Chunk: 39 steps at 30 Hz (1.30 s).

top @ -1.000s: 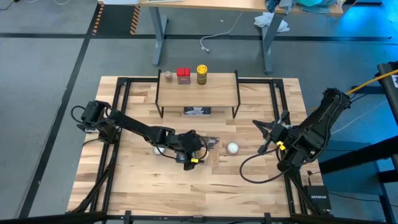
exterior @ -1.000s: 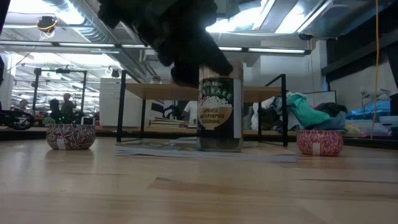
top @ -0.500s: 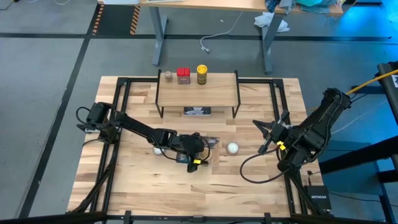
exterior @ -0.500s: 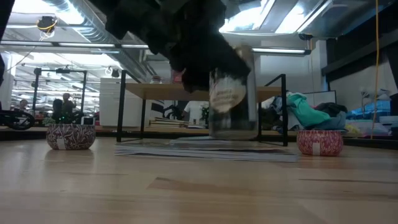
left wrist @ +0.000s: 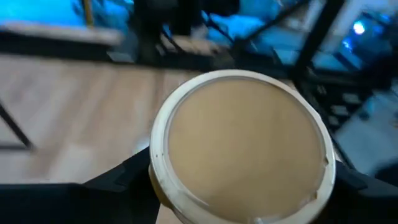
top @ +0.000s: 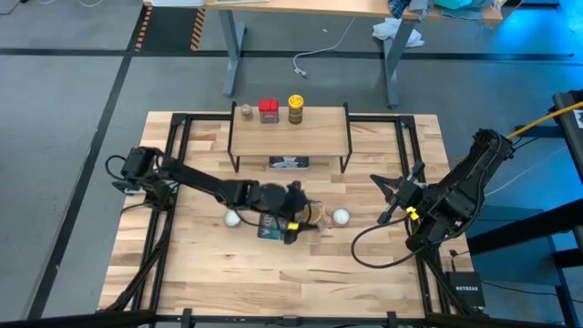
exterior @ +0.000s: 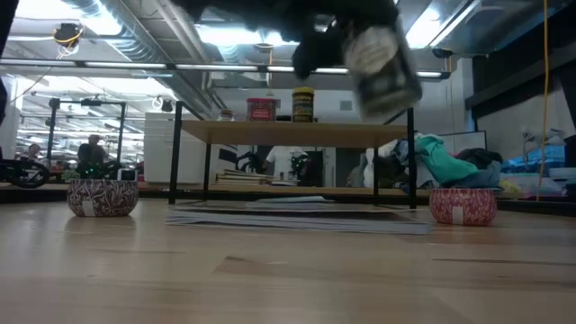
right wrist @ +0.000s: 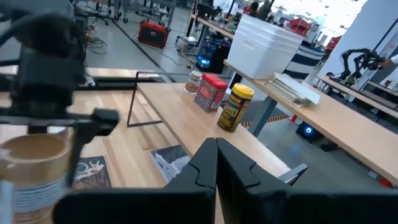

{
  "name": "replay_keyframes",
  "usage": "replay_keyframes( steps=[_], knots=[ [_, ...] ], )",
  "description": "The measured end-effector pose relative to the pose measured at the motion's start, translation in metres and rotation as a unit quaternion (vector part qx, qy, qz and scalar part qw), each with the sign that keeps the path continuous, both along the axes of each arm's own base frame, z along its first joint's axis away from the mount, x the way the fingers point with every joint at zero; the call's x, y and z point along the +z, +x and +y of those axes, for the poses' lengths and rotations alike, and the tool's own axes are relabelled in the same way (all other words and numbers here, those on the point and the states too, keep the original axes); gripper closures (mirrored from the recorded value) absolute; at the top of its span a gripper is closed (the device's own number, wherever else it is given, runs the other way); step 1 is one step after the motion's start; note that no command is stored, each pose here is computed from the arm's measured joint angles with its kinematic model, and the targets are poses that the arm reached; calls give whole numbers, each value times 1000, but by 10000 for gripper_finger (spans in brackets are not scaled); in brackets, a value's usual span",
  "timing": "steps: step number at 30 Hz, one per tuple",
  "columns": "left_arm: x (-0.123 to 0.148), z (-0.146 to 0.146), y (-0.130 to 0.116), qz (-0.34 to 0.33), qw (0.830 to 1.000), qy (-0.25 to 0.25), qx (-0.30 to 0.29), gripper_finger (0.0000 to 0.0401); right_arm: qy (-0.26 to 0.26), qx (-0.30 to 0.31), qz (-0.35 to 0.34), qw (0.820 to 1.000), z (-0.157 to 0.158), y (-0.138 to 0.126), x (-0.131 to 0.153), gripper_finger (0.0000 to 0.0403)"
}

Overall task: Shelf spices
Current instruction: Put the brown seasoning bottle on the shelf

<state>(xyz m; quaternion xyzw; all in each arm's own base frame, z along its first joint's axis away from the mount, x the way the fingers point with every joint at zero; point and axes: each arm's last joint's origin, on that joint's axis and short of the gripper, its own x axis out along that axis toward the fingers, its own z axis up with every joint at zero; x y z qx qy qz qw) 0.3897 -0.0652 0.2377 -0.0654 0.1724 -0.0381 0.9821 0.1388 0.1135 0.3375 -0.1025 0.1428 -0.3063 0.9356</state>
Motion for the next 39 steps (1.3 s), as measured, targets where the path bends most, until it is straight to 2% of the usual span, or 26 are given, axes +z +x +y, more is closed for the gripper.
replay_keyframes(
  steps=[3,7,11,16,21,27,32,39],
  knots=[
    [23,16,10,-34,999,22,30,134,-3,-2,-6,1000,0,0,0,398],
    [55,48,21,-65,992,33,102,134,-5,-3,-8,1000,0,0,1,398],
    [81,87,23,-43,984,31,169,134,-14,-4,-13,1000,0,0,1,398],
    [110,120,20,-30,974,56,217,134,-16,-5,-14,1000,0,0,1,398],
    [129,146,15,-26,968,83,234,134,-18,-5,-14,1000,0,0,1,398],
    [140,170,14,-22,968,84,235,134,-24,-9,-22,999,0,0,2,398],
    [131,189,30,31,968,91,230,133,-27,-10,-25,999,0,0,2,398],
    [141,210,47,54,968,96,225,134,-30,-9,-22,999,0,0,2,398]
  ],
)
